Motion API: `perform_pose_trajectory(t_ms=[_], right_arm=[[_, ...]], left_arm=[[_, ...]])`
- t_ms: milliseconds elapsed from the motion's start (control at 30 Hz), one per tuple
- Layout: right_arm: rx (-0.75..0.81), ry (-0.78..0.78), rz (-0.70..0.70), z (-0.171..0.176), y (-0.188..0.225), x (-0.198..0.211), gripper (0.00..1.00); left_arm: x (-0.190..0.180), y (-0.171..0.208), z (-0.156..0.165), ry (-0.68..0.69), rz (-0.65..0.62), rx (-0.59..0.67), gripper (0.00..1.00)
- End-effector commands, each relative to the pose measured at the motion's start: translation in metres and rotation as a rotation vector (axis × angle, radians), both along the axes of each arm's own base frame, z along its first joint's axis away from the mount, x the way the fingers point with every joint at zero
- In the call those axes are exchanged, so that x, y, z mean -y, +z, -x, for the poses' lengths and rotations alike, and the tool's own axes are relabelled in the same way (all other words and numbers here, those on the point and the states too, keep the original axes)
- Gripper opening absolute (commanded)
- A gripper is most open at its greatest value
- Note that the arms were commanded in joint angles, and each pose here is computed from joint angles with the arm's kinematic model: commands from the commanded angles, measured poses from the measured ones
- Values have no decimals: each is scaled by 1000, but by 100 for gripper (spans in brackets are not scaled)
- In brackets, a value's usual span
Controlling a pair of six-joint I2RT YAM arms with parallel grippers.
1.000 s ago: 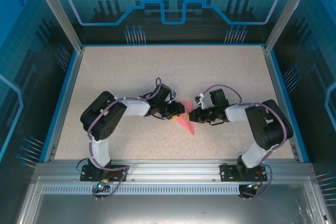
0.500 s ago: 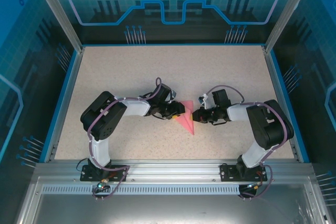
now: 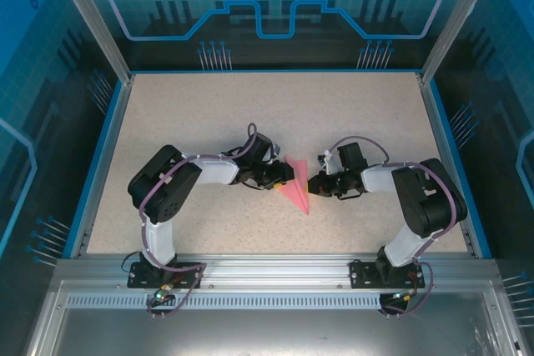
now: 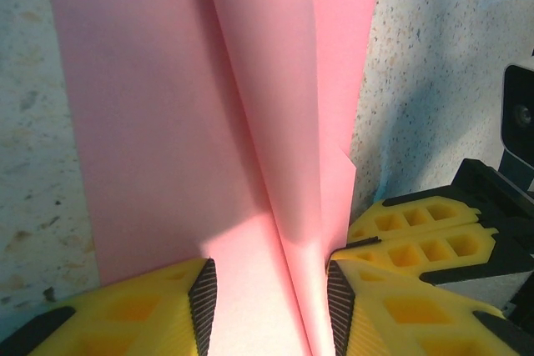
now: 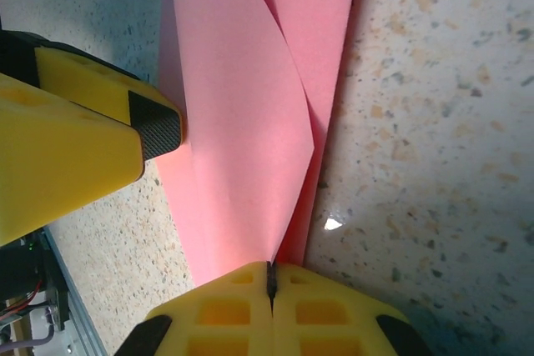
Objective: Fold a paper plane with a square sheet of paper (fold left side to right side)
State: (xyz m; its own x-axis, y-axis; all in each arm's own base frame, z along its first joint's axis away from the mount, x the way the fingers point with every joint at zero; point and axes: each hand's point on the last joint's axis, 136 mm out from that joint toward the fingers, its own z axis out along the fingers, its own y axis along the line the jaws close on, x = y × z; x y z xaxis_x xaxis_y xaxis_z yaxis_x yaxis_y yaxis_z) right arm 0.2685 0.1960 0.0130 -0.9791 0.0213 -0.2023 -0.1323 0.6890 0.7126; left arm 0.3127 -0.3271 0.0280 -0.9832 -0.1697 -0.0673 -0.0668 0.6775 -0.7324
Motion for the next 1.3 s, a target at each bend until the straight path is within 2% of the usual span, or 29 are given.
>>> perform_pose_trajectory(t_ms=[0,267,500,567,733,933,1267], right_arm=[[-16,-9,25,-1,-3,7,5],[-48,-8,49,2,-11,10,5],[-91,-16,84,9,-19,14,5],[-103,-16,91,11,-21,15,5],[-116,-18,98,13,-24,16,5],[-118,-11,113,14,-25,17,5],[-119,-5,122,15,-25,16,5]], left_arm=[[2,-7,8,-30,-27,-20,43],[3,1,8,-38,-14,-4,44],[4,32,3,-53,1,64,46],[6,41,2,-62,12,80,43],[21,55,3,-107,62,85,28],[43,47,0,-148,80,63,23],[44,15,-10,-123,14,18,23]])
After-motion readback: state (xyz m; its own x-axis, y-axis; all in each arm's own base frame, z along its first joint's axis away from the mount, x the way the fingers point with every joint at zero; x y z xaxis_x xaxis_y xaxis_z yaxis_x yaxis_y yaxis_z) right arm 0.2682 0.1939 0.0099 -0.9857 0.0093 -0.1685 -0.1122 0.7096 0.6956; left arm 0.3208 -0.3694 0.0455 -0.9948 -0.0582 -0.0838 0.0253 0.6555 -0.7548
